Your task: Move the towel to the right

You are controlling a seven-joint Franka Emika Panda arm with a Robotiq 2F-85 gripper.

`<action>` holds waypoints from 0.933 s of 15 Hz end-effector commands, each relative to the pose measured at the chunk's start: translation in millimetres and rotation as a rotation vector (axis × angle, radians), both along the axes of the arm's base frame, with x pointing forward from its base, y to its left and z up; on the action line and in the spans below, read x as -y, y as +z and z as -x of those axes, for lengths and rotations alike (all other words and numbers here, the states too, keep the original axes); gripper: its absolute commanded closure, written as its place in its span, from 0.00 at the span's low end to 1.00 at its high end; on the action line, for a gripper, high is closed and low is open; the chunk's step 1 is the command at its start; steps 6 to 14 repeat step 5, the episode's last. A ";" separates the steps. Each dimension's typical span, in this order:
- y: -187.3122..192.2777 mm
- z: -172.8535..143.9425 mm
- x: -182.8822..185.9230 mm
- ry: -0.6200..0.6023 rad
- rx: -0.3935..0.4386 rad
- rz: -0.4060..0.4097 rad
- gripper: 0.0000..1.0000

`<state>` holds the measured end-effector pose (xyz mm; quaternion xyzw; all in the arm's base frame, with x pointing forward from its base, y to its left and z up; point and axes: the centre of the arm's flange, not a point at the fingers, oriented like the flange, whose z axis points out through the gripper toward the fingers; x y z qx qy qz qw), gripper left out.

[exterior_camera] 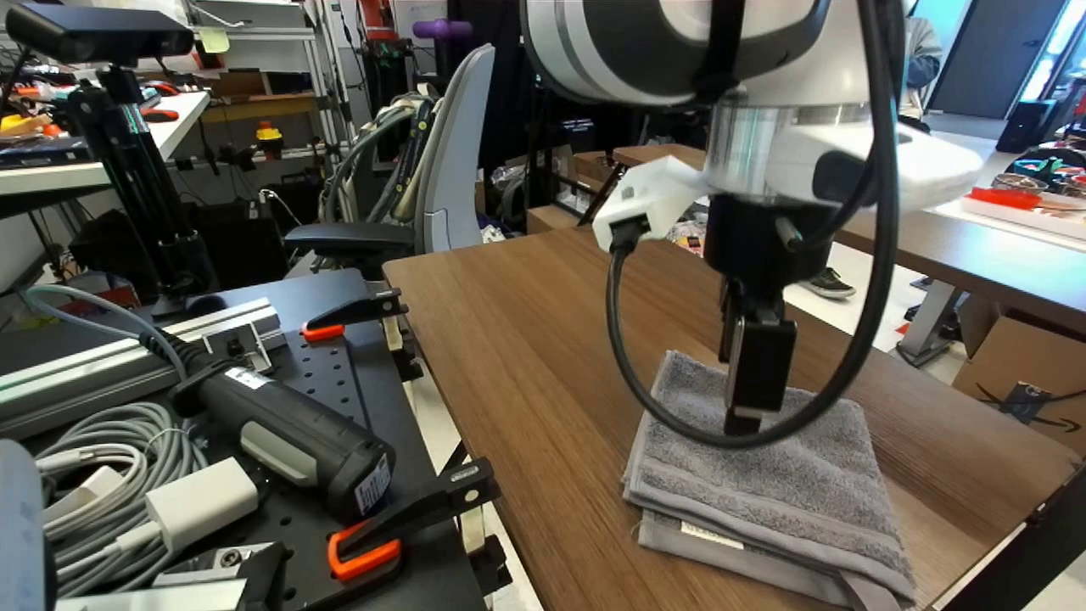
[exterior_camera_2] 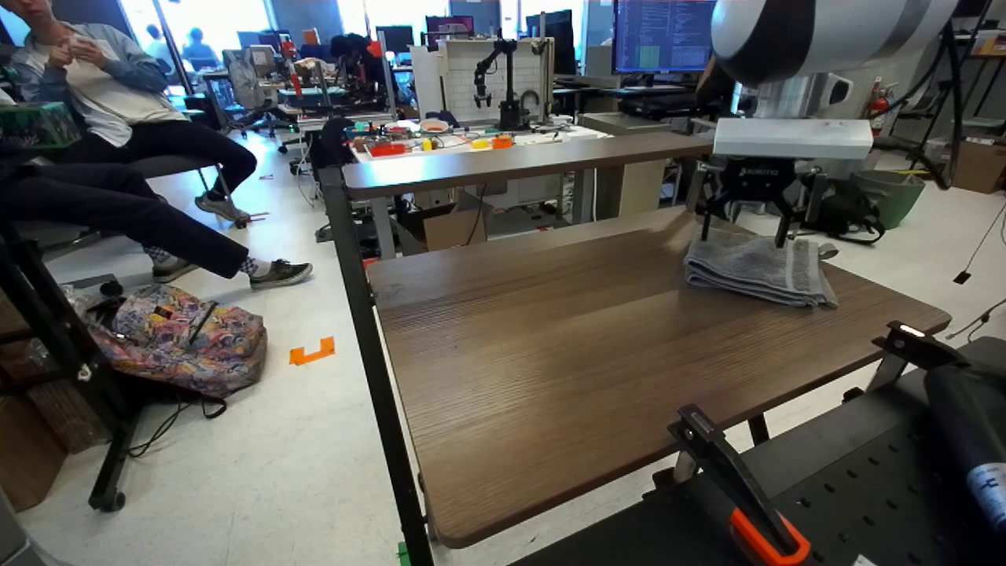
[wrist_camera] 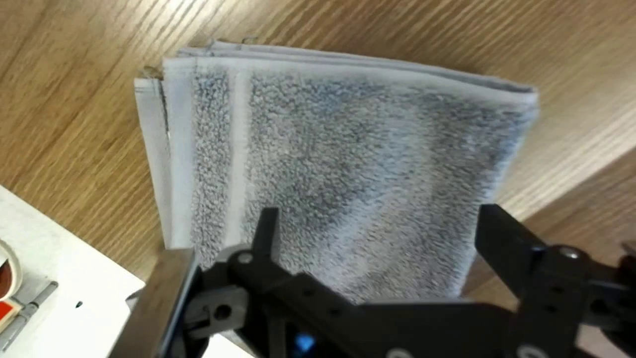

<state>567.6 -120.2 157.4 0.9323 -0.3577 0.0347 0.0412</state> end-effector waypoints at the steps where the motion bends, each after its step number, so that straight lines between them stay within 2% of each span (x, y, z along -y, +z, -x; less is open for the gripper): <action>1: 81.1 19.3 -36.2 0.062 0.007 -0.012 0.00; 2: 90.3 26.8 -43.1 0.131 -0.050 -0.053 0.00; 3: 49.8 1.8 -28.1 0.062 0.000 -0.020 0.00; 5: 74.7 11.9 -42.5 0.102 -0.024 -0.046 0.00; 14: 74.7 11.9 -42.5 0.102 -0.024 -0.046 0.00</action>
